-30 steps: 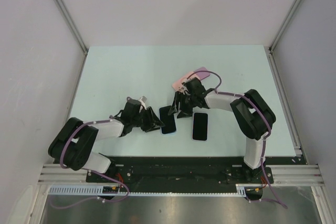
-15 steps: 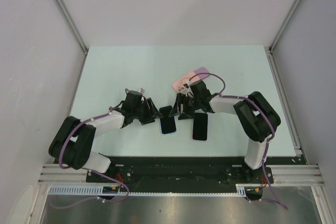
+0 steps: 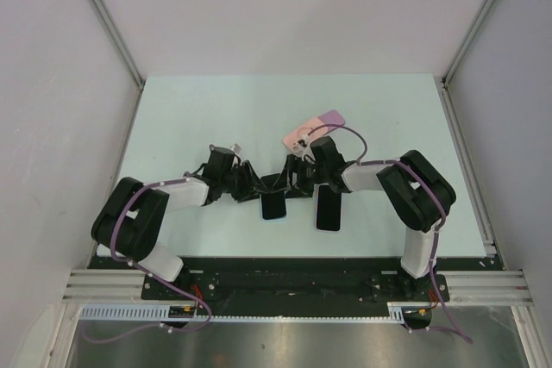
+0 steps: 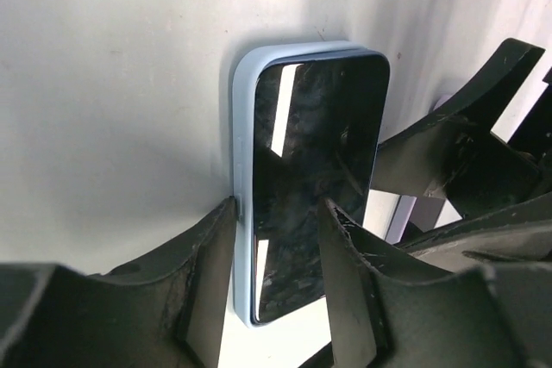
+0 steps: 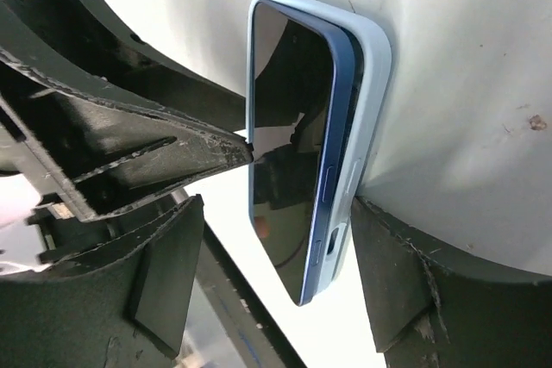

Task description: Put the phone into the phone case

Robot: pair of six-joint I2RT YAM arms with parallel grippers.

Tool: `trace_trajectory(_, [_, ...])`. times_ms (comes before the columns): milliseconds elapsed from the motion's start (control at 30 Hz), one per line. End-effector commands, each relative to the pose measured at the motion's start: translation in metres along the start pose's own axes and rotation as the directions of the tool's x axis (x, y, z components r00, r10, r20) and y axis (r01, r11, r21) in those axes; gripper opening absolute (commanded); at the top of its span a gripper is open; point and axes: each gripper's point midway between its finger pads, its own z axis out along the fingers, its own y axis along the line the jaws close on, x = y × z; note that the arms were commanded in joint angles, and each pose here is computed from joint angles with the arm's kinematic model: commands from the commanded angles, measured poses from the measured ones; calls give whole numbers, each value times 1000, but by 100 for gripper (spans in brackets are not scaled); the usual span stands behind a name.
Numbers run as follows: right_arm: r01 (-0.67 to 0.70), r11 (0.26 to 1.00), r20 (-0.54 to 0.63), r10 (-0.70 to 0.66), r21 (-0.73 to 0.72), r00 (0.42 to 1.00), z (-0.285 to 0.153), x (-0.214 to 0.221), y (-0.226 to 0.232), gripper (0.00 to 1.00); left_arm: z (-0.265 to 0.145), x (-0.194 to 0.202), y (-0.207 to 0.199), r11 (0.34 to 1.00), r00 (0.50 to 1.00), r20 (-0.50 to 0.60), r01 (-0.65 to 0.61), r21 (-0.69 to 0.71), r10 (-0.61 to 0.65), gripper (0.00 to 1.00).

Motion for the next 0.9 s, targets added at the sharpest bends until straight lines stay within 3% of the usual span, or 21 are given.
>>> trace_trajectory(0, [-39, 980, -9, 37, -196, 999, -3, -6, 26, 72, 1, 25, 5, 999, 996, -89, -3, 44, 7, 45])
trace_trajectory(133, [-34, 933, 14, 41, -358, 999, -18, -16, 51, 71, 0, 37, 7, 996, 992, -122, 34, 79, -24, 35])
trace_trajectory(333, [-25, 880, 7, 32, -474, 999, -28, -12, 67, 64, 3, 51, 10, 991, 984, -171, 74, 107, -55, 32])
trace_trajectory(633, [-67, 922, -4, 71, -381, 997, -22, -7, 37, 58, 3, 54, 19, 994, 986, -160, 69, 80, -55, 31])
trace_trajectory(733, [-56, 931, 3, 61, -360, 998, -23, -7, 34, 52, 3, 53, 19, 995, 986, -160, 67, 77, -54, 32])
trace_trajectory(867, [-60, 934, 3, 65, -352, 998, -23, -6, 32, 33, 2, 51, 20, 996, 988, -148, 59, 68, -49, 32])
